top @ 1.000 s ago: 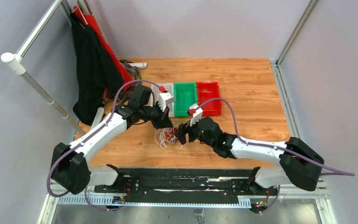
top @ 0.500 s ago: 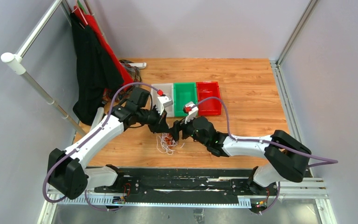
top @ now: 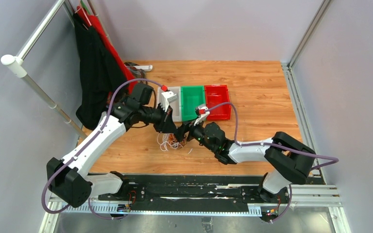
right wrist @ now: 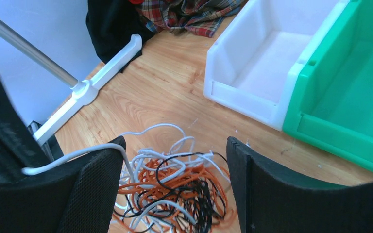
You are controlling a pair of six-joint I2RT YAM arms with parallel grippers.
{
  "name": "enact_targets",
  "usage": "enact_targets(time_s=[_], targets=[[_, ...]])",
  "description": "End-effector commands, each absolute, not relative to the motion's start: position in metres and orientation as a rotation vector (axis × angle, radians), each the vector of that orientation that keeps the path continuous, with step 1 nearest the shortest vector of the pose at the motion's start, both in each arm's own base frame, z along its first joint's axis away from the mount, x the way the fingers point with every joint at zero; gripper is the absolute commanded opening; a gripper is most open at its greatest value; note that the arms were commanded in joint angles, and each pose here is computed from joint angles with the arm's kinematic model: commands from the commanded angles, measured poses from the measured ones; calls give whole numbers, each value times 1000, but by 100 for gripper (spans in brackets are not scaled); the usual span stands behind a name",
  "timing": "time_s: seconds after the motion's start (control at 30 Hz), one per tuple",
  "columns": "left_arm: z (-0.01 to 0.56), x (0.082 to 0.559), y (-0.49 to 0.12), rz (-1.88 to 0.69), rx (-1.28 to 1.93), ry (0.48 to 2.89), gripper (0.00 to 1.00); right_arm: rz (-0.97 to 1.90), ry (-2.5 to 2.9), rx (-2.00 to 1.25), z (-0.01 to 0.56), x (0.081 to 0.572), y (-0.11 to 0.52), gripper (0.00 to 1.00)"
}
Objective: Untangle the cables
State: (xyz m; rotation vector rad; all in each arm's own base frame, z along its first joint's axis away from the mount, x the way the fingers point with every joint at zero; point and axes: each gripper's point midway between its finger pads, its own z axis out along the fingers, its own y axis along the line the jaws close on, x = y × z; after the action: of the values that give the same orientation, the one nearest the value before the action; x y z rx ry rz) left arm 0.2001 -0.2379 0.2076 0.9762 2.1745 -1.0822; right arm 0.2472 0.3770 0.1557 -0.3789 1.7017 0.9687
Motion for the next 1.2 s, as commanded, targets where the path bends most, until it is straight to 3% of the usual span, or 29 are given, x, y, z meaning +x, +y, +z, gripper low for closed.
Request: enact_targets(time_s=[0.0,0.2,0.73,1.17], targets=[[258,188,-258,-1251,1015,2011,1,1105,1607,-349,182,241,397,76],[282,189,-259,-1242,1024,1958,1,1120,1608,-369,180,239,408,76],[362,183,-248,-1143,1031,1809,1,778,1813,-353,82,246,348,72],[488,179,-220,-882,965,1492,0,660,1919,-364,37,233,310,66]])
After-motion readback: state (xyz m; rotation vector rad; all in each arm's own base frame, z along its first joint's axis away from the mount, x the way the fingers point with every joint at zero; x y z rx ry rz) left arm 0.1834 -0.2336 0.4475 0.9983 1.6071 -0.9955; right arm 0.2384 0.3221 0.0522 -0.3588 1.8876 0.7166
